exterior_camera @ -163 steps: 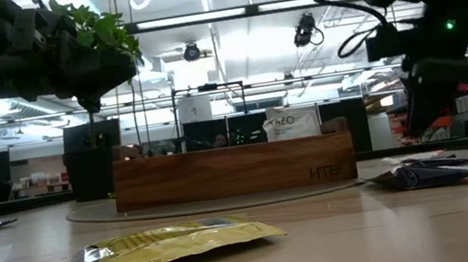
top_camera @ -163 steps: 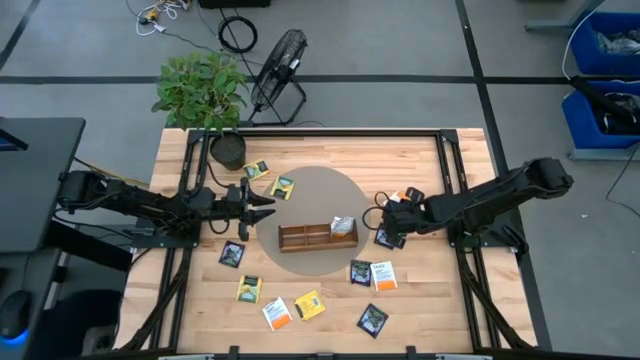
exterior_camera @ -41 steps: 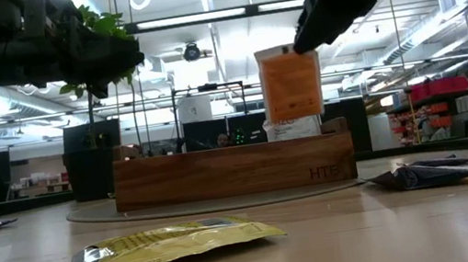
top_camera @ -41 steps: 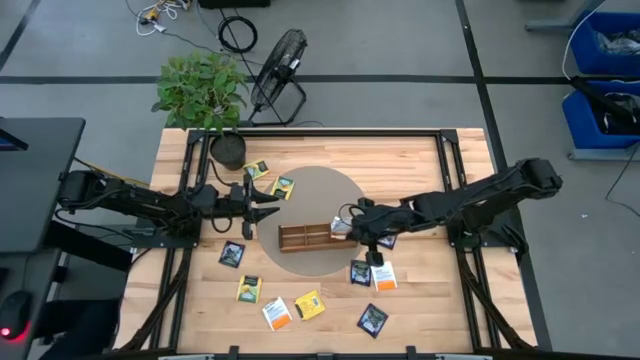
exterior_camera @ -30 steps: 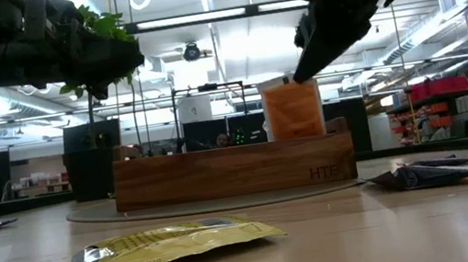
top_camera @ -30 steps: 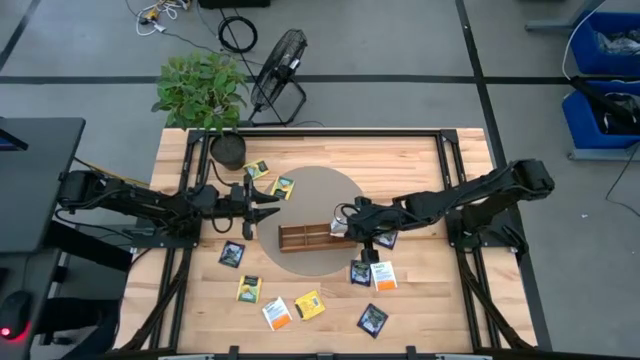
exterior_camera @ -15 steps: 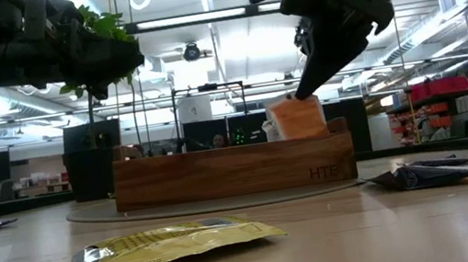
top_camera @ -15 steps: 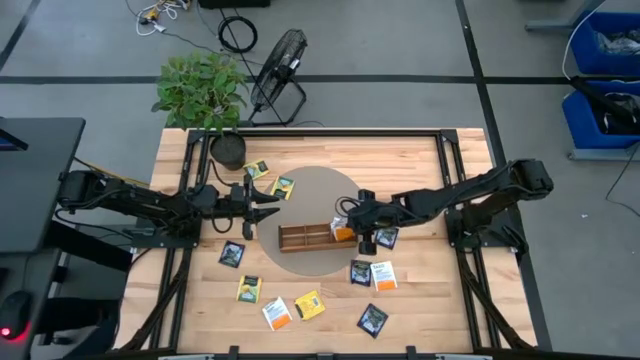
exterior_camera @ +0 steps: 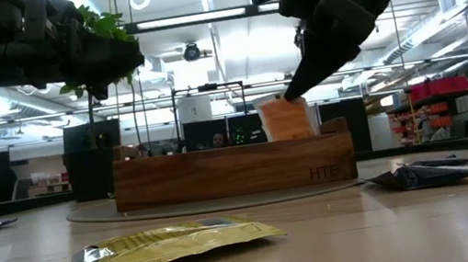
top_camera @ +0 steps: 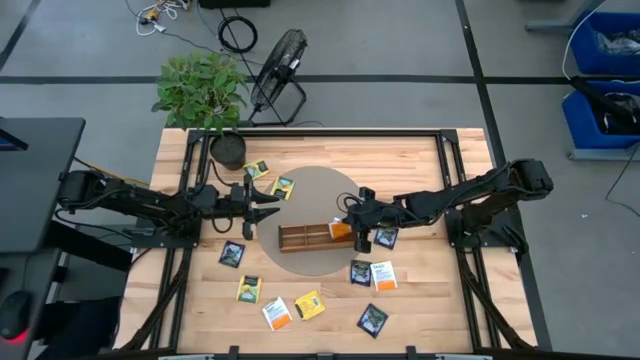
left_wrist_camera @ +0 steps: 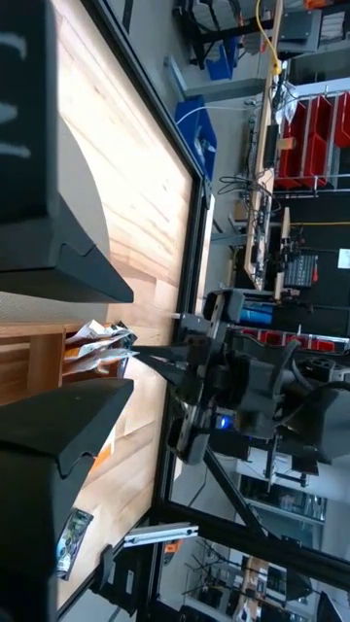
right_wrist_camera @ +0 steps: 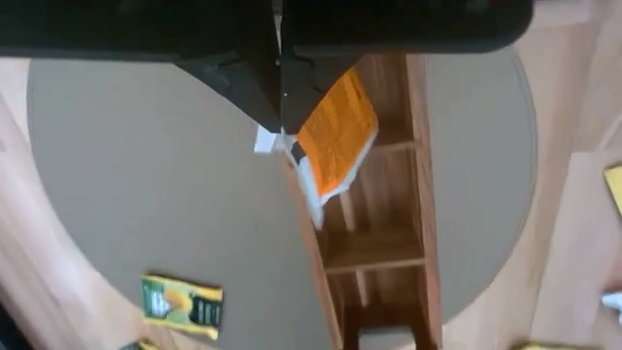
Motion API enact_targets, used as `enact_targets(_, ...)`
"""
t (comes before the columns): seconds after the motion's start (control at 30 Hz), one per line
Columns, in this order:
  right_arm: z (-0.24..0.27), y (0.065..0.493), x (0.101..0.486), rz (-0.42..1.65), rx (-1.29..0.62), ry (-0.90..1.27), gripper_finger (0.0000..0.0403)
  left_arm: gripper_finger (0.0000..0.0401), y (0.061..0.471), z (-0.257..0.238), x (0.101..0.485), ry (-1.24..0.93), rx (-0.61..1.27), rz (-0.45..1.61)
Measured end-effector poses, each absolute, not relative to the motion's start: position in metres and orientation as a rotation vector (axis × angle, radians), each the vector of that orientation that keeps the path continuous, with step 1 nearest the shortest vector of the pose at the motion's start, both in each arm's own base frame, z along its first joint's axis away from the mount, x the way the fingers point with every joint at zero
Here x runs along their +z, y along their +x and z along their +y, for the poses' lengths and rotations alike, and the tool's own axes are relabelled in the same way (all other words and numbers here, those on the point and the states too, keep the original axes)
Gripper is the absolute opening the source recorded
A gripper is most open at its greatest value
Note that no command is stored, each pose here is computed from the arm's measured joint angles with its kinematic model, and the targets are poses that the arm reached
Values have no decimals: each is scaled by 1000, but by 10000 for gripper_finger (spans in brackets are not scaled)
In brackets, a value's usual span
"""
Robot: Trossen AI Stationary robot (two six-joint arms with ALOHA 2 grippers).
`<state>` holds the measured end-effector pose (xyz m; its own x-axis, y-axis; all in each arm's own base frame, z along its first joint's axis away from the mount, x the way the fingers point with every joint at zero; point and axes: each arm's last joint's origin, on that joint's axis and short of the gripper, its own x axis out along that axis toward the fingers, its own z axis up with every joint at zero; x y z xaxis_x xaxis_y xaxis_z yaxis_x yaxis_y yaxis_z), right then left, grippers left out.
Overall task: Pick & Place Tea
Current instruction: Put the white tea bag into the right section of the wooden organizer
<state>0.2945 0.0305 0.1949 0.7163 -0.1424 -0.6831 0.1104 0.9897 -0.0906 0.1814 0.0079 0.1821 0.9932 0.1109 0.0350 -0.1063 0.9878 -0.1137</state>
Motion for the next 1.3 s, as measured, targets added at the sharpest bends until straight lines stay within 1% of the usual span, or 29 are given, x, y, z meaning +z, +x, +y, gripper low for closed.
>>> enact_targets(0.17, 34, 290, 192, 802, -178, -29, 0, 140, 181, 8, 180, -111, 111, -20)
enact_targets(0.33, 39, 288, 191, 803, -219, -32, 1, 140, 181, 8, 180, -109, 110, -21)
enact_targets(0.63, 39, 288, 191, 792, -265, -16, 31, 140, 181, 8, 180, -109, 110, -21)
enact_targets(0.73, 38, 288, 191, 794, -264, -12, 49, 140, 181, 8, 180, -109, 110, -21)
enact_targets(0.93, 40, 288, 191, 804, -214, 18, 106, 140, 181, 8, 180, -110, 110, -19)
enact_targets(1.1, 42, 286, 193, 807, -197, -8, 147, 140, 181, 8, 180, -109, 111, -16)
enact_targets(1.2, 45, 285, 198, 788, -184, -8, 165, 140, 181, 8, 180, -110, 111, -15)
enact_targets(1.3, 51, 282, 201, 775, -164, -18, 173, 140, 181, 8, 179, -111, 111, -13)
